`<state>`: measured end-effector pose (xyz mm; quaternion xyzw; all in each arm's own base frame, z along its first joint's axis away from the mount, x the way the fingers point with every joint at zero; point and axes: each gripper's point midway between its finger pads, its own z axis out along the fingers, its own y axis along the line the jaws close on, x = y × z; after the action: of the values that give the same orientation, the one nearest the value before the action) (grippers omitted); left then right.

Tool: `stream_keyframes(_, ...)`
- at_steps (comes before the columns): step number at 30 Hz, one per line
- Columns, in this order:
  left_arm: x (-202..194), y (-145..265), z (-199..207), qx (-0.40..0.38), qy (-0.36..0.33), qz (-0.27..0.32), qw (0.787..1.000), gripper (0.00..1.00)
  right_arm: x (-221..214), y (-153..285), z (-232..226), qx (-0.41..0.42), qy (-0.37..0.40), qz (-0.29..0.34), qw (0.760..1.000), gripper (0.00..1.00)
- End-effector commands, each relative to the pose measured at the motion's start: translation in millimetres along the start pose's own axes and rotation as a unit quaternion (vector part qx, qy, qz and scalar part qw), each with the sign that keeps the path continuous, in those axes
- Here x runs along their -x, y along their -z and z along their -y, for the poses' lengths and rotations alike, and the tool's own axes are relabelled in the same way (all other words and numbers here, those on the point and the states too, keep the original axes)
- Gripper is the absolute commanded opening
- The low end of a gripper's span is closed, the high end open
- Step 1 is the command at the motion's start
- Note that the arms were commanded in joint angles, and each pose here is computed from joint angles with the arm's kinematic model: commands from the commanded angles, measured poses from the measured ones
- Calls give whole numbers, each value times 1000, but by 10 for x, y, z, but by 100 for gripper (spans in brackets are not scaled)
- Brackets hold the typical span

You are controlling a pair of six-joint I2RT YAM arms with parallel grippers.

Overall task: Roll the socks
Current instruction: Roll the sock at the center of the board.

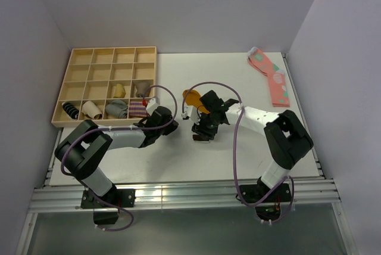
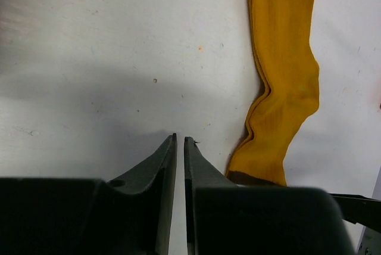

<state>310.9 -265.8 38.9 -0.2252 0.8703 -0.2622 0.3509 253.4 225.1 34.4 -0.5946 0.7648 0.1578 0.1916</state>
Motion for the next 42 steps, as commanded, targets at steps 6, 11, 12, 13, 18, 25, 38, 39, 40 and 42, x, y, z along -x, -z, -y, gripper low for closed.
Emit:
stream_keyframes(6, 87, -33, 235, -28, -4, 5, 1000, 15, 5, -19, -58, 12, -10, -1, 1000, 51)
stream_keyframes(11, 88, -33, 230, -27, -4, 5, 1000, 14, -9, -42, -73, 17, -16, -3, 1000, 48)
stream_keyframes(12, 89, -34, 226, -26, -5, 5, 1000, 14, -9, -47, -86, 19, -18, -3, 1000, 47)
stream_keyframes(13, 92, -31, 230, -27, -4, 6, 1000, 14, -12, -46, -89, 21, -20, -3, 1000, 46)
stream_keyframes(18, 93, -25, 228, -27, -5, 6, 1000, 14, -30, -42, -127, 28, -25, -5, 999, 43)
stream_keyframes(25, 84, -43, 262, -31, -8, 2, 999, 14, -57, -67, -140, 30, -30, -9, 999, 40)
stream_keyframes(38, 2, -69, 449, -98, -48, 4, 994, 13, -67, 16, -23, 116, -118, -5, 986, 21)
stream_keyframes(39, -32, -74, 442, -99, -54, 3, 994, 13, -27, 33, -4, 122, -121, 2, 985, 21)
stream_keyframes(40, -43, -73, 454, -105, -62, 4, 992, 13, -54, 45, -16, 130, -129, -3, 983, 21)
stream_keyframes(42, -70, -60, 503, -123, -71, 10, 990, 13, -43, 35, 47, 139, -142, -6, 980, 21)
